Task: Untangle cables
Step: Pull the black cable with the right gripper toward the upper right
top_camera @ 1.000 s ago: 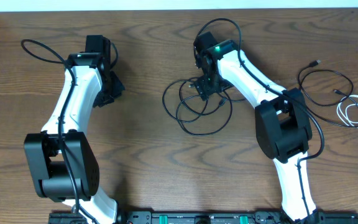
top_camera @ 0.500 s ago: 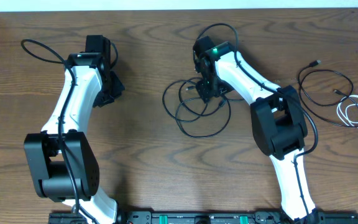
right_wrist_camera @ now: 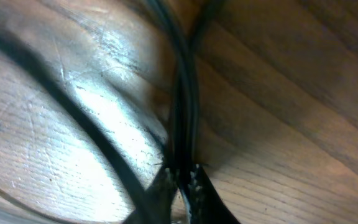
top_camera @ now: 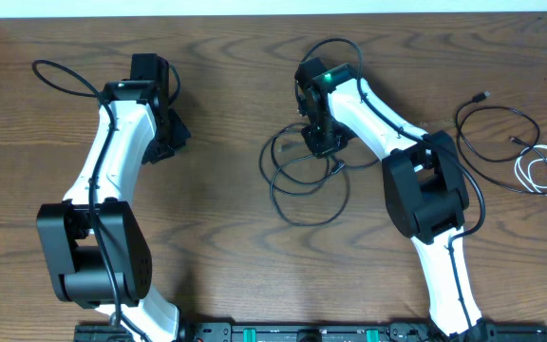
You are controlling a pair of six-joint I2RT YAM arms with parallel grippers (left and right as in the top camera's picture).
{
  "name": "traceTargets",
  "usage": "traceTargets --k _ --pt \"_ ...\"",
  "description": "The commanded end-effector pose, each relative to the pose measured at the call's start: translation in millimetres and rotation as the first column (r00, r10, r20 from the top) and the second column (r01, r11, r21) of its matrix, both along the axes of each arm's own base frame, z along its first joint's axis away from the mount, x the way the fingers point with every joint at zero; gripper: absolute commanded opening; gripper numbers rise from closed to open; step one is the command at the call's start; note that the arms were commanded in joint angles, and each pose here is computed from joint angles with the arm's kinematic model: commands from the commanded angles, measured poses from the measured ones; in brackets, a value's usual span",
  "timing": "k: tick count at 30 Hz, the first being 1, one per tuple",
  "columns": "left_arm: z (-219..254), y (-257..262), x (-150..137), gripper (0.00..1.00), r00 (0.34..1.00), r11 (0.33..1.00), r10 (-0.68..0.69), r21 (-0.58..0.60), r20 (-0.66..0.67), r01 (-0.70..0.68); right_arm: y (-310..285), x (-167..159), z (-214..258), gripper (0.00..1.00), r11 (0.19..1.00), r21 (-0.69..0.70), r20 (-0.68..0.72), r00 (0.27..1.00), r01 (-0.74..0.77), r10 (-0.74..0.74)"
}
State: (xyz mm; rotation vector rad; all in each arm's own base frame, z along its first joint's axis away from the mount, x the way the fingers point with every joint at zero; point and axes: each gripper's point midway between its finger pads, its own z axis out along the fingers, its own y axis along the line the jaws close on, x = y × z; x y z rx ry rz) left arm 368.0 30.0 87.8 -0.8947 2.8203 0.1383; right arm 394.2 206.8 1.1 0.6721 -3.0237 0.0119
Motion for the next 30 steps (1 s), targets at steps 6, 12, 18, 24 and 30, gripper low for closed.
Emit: traceTargets --k 6,12,18,24,30 --pt "-4.6 3.1 -2.8 0.28 1.0 1.0 0.01 0.019 -0.019 -0.01 -4.1 11.1 33.9 0.01 1.0 -0.002 0.054 0.998 -0.012 0.012" --pt "-4.6 3.1 -2.9 0.28 1.0 1.0 0.01 0.019 -0.02 -0.01 0.4 19.7 102.0 0.01 0.997 0.066 0.198 0.98 -0.031 0.018" --pt "-4.6 3.1 -2.9 0.28 1.0 1.0 0.01 0.019 -0.02 -0.01 -15.0 25.6 156.5 0.01 0.997 0.069 0.329 0.944 -0.02 -0.004" --pt "-4.6 3.0 -2.9 0.28 1.0 1.0 0.01 0.018 -0.02 -0.01 -37.5 37.3 178.5 0.01 0.999 0.04 0.406 0.913 0.027 -0.041" --pt "-4.6 3.0 -2.9 0.28 1.0 1.0 0.01 0.018 -0.02 -0.01 -67.1 50.5 179.8 0.01 0.995 0.026 0.424 0.9 0.096 -0.098"
